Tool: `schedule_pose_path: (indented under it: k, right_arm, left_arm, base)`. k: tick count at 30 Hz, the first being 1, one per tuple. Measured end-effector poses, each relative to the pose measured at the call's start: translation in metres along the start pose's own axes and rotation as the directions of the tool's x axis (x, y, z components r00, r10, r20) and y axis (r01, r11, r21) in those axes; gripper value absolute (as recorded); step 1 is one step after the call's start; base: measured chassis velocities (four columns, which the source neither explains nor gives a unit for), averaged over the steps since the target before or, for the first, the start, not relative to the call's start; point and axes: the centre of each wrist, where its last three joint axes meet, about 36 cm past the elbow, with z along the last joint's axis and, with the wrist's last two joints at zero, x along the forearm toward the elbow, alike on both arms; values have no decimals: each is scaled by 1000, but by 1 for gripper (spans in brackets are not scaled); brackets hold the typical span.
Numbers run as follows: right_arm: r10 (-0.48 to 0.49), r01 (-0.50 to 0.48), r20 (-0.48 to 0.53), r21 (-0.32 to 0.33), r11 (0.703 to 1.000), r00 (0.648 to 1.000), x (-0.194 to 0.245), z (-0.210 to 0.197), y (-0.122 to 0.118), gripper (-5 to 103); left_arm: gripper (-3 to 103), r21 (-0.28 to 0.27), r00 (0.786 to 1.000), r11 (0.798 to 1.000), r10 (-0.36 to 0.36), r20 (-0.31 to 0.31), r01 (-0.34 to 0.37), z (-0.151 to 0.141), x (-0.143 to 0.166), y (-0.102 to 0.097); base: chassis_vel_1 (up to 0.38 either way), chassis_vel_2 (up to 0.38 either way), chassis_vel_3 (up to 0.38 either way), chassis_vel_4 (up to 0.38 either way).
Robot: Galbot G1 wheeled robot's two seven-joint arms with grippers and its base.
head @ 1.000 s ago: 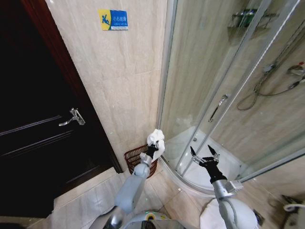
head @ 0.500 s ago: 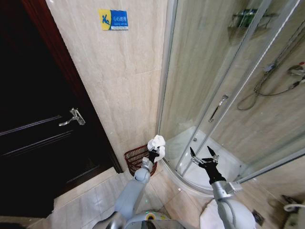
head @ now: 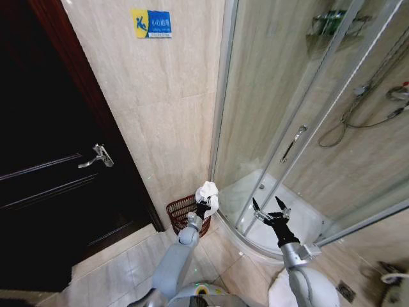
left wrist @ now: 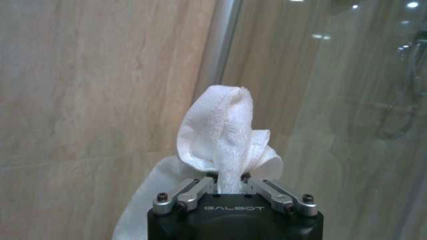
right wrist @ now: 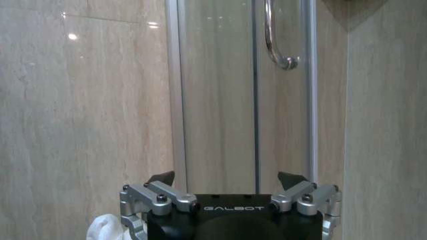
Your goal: Discard the used towel into the hamper.
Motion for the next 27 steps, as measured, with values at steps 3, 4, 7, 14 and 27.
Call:
schedule_pose_path:
  k: [3,4,7,14,27]
  right_arm:
    - [1,-1,-2,0,1000,1000,1,1,0,100]
    - [1,-1,-3,1,1000,1000,1,2,-1,100]
    - [1,-1,-3,2,1000,1000,1,3,-1,100]
    - [0,0,-4,0,1000,1000,2,5,-1,100]
    - [1,-1,-5,3,1000,1000,3,6,-4,100]
  left_arm:
    - [10,-2,999,999,-33,-2,33,0,-1,4]
    - [10,-7,998,998,-59,-5,59,1,-1,8]
    - [10,-15,996,995,-94,-7,94,1,-1,13]
    - [10,-47,988,987,-151,20,152,-5,-11,30]
    - [10,-179,976,960,-218,11,216,5,-21,62]
  base:
    - [0,0,0,0]
    - [0,0,0,0]
    - [0,0,0,0]
    - [0,0,0,0]
    - [0,0,0,0]
